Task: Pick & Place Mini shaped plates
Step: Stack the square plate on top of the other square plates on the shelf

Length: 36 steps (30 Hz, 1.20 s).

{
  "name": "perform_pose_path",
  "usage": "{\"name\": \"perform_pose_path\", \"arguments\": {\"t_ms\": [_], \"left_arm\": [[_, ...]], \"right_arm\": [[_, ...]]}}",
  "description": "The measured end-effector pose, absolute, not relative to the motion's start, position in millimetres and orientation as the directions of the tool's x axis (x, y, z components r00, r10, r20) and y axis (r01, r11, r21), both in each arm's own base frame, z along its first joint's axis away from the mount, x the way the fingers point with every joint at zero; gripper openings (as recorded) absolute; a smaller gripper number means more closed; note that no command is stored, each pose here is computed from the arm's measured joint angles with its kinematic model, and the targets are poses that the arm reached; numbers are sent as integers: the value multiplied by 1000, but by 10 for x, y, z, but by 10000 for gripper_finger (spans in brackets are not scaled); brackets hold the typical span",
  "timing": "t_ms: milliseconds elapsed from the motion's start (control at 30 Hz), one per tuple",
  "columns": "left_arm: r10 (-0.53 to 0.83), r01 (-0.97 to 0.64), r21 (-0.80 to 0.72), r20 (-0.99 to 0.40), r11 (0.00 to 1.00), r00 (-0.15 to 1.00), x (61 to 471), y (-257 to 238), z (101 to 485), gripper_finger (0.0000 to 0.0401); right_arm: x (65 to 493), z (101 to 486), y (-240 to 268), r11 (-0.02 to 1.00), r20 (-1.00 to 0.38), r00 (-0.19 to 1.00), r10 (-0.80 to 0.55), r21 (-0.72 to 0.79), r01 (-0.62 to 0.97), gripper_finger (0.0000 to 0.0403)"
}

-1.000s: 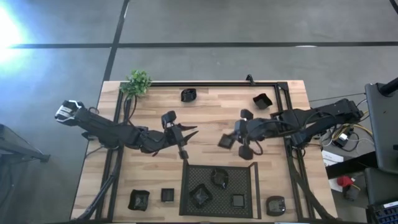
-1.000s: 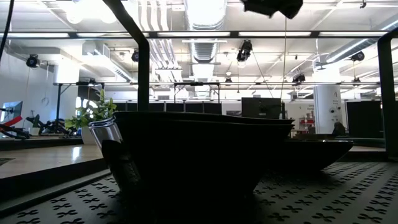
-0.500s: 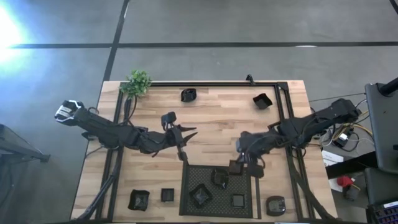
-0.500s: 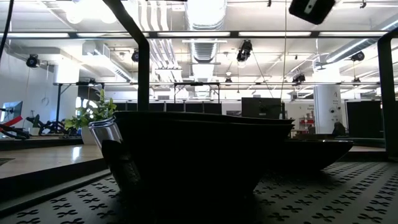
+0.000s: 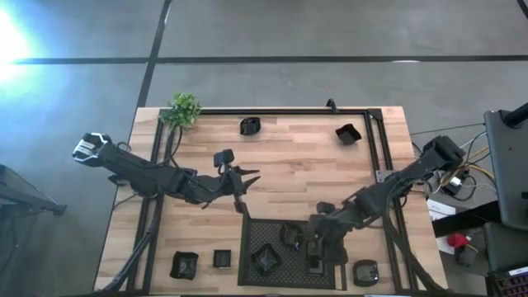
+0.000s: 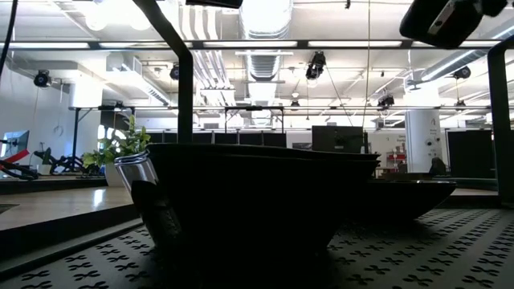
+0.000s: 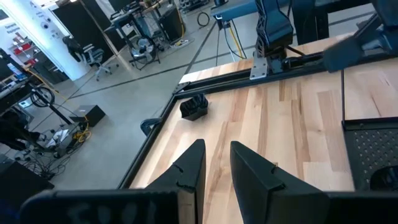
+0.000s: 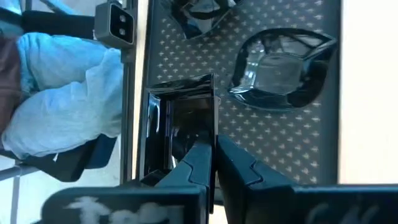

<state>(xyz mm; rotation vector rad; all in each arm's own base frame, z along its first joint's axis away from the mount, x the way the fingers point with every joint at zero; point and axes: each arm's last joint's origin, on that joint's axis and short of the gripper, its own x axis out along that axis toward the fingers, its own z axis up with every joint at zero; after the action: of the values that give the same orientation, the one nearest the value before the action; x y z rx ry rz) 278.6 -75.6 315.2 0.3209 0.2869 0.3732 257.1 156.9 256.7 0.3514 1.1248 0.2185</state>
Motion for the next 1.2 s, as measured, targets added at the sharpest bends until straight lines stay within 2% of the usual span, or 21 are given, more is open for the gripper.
{"name": "perform_pose_path", "arguments": {"t_ms": [400, 600, 833, 1200], "left_arm": [[398, -310, 353, -210, 883, 893, 2786, -756, 3157, 71], [398, -310, 353, -210, 883, 893, 2786, -755, 3158, 71], [398, -310, 353, -210, 883, 893, 2785, -755, 3159, 71], [398, -306, 366, -210, 879, 893, 2785, -755, 3158, 71]], "right_arm": [[2691, 2240, 1694, 931, -889, 324, 324, 361, 59, 12], [2689, 2126, 1757, 921, -908, 280, 312, 362, 147, 12], [2620, 2120, 1824, 889, -909, 270, 317, 384, 250, 12], [2700, 2177, 1763, 889, -904, 313, 292, 377, 260, 12]]}}
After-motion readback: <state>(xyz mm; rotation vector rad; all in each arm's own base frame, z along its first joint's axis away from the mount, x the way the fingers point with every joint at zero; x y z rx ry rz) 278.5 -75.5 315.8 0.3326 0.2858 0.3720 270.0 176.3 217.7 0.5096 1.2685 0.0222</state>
